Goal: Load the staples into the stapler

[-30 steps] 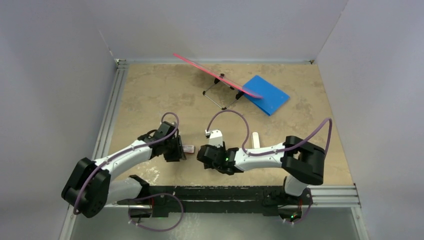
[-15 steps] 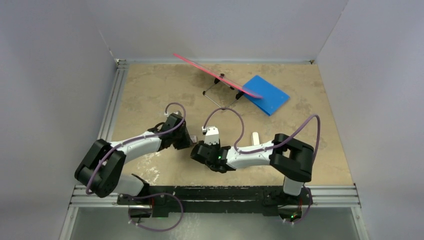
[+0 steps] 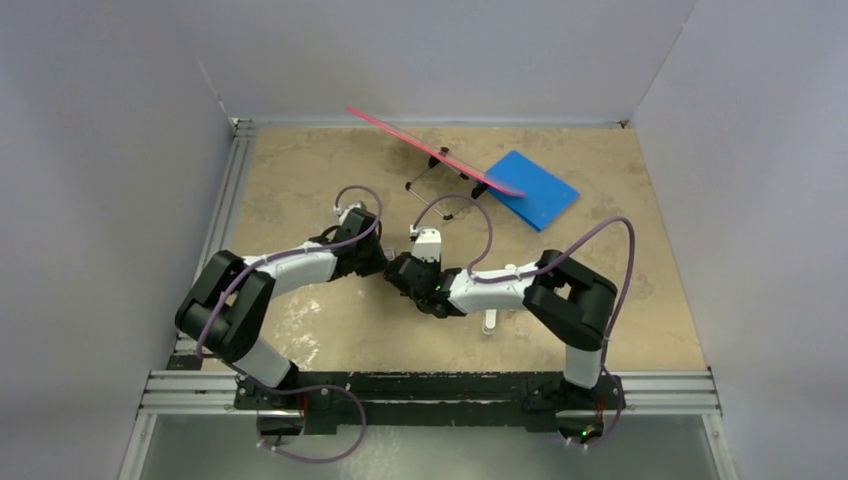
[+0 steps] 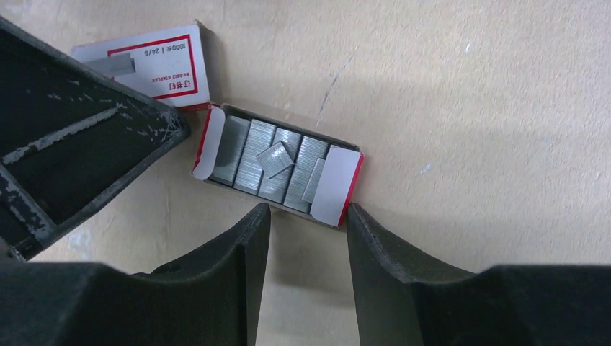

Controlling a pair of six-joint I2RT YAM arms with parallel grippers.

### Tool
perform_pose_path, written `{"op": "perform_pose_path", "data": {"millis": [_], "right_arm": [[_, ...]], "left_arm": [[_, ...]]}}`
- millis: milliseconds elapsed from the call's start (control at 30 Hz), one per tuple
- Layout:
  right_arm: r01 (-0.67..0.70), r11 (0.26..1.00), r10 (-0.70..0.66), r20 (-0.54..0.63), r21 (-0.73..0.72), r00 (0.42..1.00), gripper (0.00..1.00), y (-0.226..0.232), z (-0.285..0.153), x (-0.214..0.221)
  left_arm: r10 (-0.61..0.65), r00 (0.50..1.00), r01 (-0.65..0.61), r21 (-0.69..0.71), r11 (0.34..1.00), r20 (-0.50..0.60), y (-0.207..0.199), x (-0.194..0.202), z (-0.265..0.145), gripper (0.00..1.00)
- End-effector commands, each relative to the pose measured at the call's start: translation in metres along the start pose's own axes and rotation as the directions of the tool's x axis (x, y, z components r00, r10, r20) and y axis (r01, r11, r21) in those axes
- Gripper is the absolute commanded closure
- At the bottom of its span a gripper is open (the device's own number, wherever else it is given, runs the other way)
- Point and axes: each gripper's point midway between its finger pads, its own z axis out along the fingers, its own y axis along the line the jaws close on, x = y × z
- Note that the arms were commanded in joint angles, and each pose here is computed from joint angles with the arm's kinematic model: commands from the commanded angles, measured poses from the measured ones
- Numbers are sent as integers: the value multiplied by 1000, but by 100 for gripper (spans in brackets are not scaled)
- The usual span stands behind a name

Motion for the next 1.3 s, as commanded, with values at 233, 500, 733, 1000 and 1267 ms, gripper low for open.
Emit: {"op": "perform_pose_path", "data": {"millis": [233,500,733,1000,1267], "right_arm": [[-30,996,35,60,-79,998,45,9,-30,-48],[-129,992,129,68,-12,989,39,-44,-74,-53],[-285,945,269,115,162,956,29,-111,-97,-39],[-416,879,409,77,234,909,24,-149,-111,-5],[-409,874,423,0,263,906,26,-155,-112,19]], "left_arm": [[39,998,-42,-80,996,-46,26,9,-18,76],[26,999,-26,0,1000,42,28,3,-62,70],[61,997,-68,152,986,55,6,5,-83,51],[112,994,-113,286,952,20,-17,17,-89,43],[140,990,-133,376,917,8,-28,27,-95,37]]}}
